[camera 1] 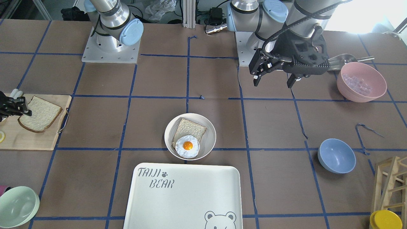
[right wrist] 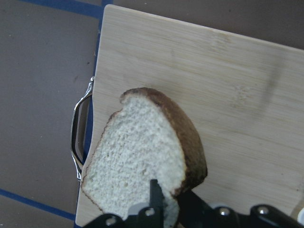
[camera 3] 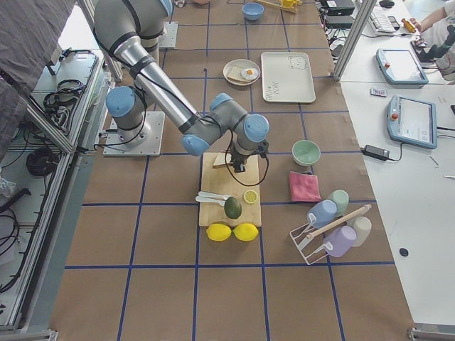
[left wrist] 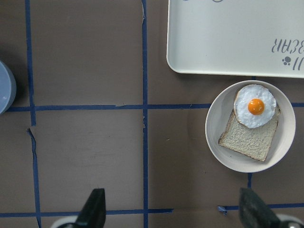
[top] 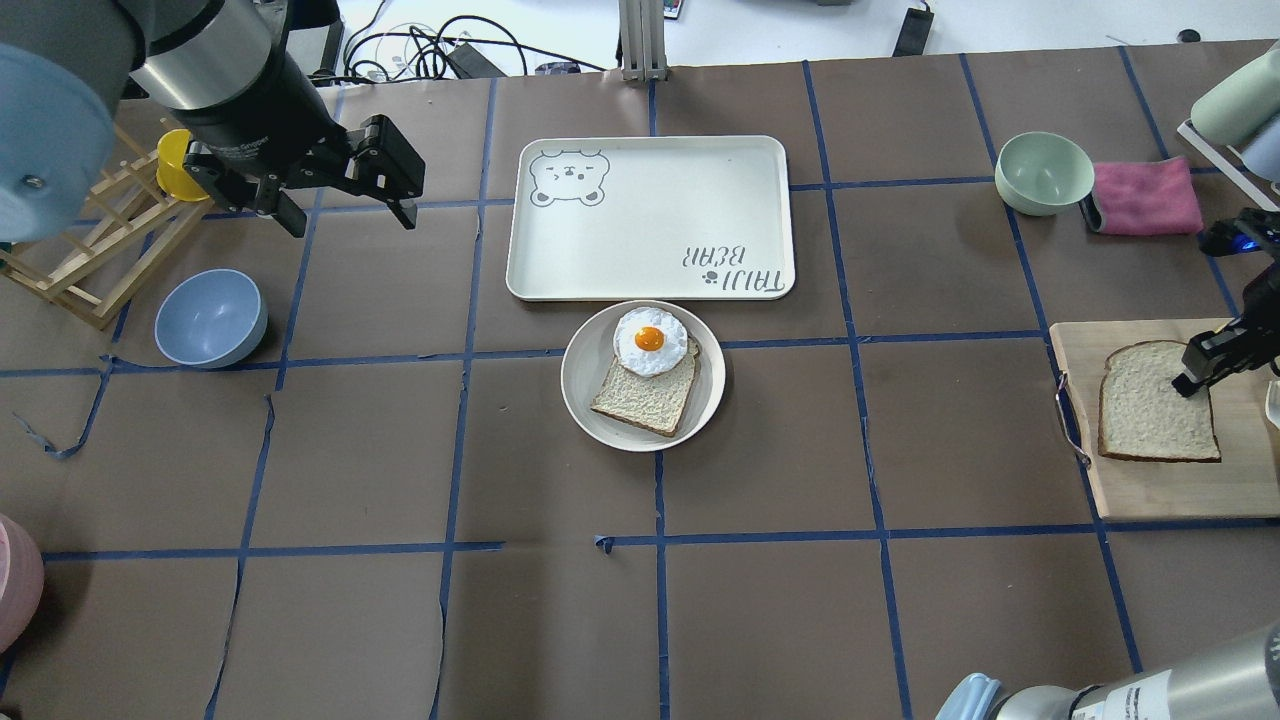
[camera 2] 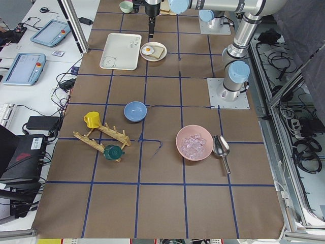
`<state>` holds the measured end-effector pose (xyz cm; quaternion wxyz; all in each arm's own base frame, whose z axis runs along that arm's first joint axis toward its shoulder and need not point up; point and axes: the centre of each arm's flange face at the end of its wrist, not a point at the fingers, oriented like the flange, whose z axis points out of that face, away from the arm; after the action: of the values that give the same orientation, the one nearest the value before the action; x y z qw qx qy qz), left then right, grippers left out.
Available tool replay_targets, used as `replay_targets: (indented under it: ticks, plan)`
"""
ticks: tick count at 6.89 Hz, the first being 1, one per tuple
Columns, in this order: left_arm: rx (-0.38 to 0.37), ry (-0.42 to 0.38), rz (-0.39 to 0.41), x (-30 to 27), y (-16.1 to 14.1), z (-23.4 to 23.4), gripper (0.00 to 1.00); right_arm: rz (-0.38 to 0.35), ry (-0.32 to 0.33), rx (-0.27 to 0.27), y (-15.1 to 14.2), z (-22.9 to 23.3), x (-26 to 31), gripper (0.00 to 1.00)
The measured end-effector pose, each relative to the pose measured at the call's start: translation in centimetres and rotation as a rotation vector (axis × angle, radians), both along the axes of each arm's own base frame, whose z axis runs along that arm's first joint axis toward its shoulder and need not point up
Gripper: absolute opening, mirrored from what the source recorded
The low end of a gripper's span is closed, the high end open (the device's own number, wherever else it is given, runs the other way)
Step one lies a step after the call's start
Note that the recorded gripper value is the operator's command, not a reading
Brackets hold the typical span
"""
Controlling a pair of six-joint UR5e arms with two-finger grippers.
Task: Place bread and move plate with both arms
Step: 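Lower the right gripper and grasp the bread slice's crust edge, then lift the bread slice off the board with the right gripper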
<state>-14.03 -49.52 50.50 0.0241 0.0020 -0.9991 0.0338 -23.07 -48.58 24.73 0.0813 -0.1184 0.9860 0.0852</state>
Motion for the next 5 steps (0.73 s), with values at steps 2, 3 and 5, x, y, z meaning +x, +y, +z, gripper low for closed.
replay_targets:
  ticks: [2, 3, 5]
  plan:
    - [0.001, -0.001, 0.000, 0.0, 0.0, 0.0, 1.00, -0.002, 0.024, -0.022, -0.5, 3.4, 1.5, 0.00]
    - [0.002, 0.001, 0.000, 0.0, 0.0, -0.1, 1.00, 0.000, 0.030, -0.018, -1.6, 6.3, 3.1, 0.00]
    - [0.003, 0.004, 0.000, 0.0, 0.0, -0.1, 1.00, -0.016, 0.048, 0.011, -5.0, 13.9, 8.3, 0.00]
